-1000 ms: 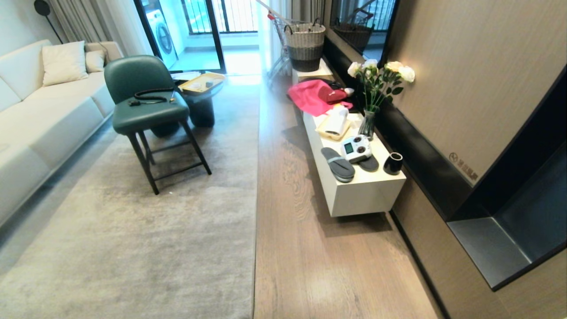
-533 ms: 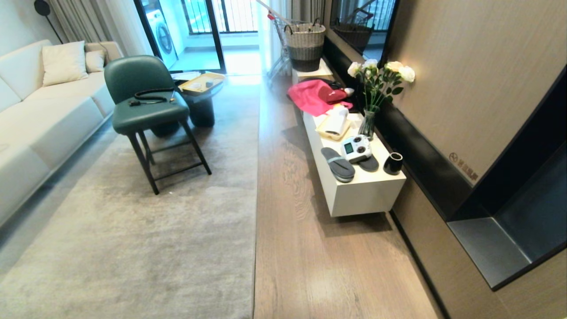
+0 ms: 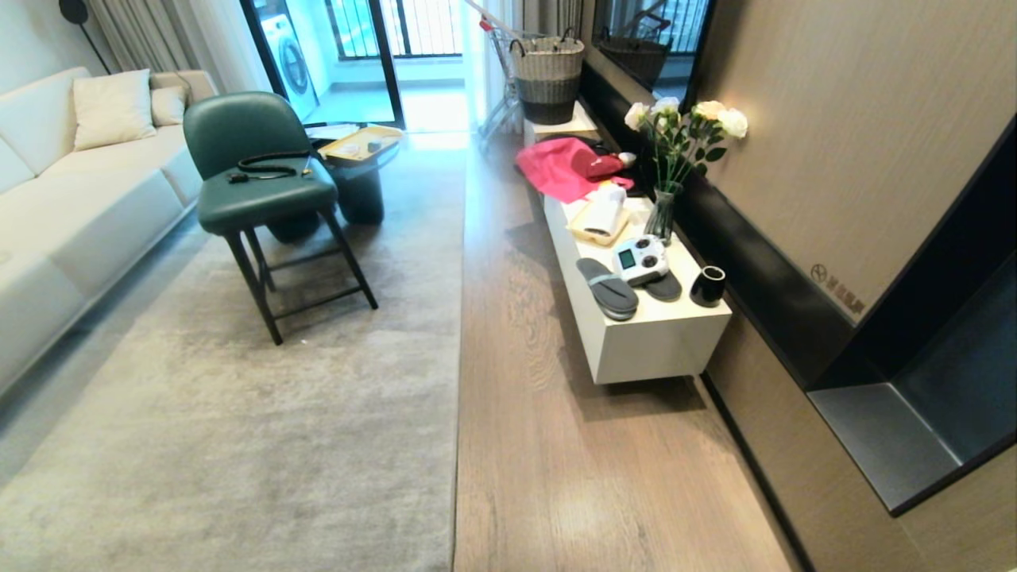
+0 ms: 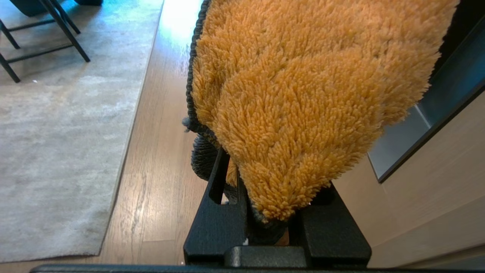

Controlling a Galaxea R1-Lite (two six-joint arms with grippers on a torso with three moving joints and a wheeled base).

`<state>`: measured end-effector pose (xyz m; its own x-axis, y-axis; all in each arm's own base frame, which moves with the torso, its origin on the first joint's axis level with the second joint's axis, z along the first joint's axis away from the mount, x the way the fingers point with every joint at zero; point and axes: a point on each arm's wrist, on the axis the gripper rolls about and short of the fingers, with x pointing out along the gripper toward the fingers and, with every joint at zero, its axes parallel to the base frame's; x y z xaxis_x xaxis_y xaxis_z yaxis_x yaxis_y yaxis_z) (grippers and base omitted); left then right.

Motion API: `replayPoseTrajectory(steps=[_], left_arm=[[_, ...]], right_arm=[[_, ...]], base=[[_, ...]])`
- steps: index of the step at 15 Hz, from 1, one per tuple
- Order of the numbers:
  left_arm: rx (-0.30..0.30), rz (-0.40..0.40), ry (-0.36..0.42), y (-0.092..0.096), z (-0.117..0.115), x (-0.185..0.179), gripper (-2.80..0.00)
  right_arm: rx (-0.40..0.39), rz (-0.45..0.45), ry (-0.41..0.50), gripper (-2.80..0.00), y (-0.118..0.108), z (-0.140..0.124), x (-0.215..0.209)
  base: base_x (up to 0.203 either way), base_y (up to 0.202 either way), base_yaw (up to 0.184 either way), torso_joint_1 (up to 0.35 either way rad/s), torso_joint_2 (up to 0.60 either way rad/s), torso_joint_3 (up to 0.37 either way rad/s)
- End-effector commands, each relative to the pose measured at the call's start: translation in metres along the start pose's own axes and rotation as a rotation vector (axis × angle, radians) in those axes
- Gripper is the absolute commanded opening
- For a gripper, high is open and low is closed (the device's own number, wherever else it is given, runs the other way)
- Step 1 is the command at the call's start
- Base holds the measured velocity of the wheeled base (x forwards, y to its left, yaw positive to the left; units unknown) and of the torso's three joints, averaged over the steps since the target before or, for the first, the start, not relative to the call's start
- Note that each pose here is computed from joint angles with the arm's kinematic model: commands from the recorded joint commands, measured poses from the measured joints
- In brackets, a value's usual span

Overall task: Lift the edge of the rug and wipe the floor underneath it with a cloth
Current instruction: Put down the rag

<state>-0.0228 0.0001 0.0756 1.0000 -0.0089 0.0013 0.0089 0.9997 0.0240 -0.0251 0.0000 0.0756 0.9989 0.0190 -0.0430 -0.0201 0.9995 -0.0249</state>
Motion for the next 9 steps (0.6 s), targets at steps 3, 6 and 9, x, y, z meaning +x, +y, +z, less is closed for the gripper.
replayPoseTrajectory(steps=[3, 6, 9], left_arm=[[-0.001, 0.000, 0.000, 0.0000, 0.0000, 0.0000, -2.80], [-0.001, 0.000, 0.000, 0.0000, 0.0000, 0.0000, -2.80], [0.000, 0.000, -0.002, 0.0000, 0.0002, 0.0000, -2.80]], right_arm=[[-0.001, 0.001, 0.000, -2.80, 0.0000, 0.0001, 0.0001], [-0.001, 0.001, -0.011, -2.80, 0.0000, 0.0003, 0.0006], [-0.001, 0.002, -0.015, -2.80, 0.0000, 0.0005, 0.0007]], base=[[0.000, 0.000, 0.000, -0.180, 0.54, 0.355], [0.000, 0.000, 0.000, -0.161, 0.53, 0.367], [0.000, 0.000, 0.000, -0.139, 0.51, 0.367]])
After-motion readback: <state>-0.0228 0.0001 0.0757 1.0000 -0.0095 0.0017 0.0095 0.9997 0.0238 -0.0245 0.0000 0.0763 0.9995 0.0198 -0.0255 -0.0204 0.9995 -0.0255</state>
